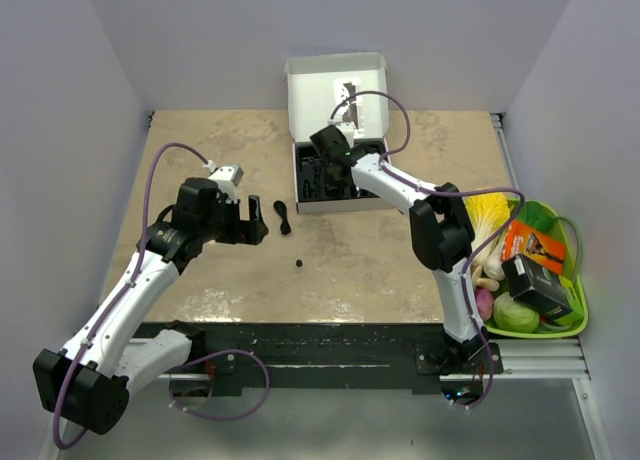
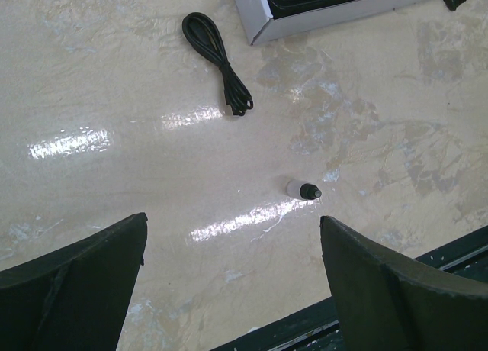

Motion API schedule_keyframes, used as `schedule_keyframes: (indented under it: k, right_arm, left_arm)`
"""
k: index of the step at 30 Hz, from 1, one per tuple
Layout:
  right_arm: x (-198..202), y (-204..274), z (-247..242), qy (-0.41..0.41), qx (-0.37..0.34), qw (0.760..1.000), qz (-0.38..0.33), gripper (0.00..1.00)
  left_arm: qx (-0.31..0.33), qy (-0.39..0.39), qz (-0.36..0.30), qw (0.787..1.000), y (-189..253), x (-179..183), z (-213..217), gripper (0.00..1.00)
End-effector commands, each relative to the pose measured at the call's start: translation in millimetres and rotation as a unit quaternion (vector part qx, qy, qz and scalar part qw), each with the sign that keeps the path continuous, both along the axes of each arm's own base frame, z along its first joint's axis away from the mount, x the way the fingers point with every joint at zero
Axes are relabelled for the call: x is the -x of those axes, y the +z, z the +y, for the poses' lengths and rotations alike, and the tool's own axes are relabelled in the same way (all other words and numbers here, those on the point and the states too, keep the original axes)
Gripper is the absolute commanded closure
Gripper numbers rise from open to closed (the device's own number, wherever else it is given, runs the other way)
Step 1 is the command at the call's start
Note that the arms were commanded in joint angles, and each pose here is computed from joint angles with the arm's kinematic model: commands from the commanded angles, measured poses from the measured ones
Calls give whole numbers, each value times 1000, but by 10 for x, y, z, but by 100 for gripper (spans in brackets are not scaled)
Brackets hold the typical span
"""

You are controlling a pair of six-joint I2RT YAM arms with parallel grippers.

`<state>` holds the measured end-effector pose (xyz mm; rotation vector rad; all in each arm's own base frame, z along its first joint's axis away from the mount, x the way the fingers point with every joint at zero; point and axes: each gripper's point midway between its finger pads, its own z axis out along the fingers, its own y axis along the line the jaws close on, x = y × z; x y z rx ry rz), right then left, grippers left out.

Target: Sort the hair-cutting tools

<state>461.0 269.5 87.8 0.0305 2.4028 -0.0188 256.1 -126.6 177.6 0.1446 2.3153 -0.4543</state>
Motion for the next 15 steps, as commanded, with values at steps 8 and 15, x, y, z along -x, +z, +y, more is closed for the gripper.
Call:
schedule_keyframes:
  k: [8,15]
  right_arm:
    - [-5,1,15,-5,-1,1000,-4,100]
    - [69,-194,-8,-7,3,1000,15,100]
  left_arm:
    - [7,-5,-26,1000,160,-69,-30,0]
    - [7,-4,-24,1000,126,-49,-21,0]
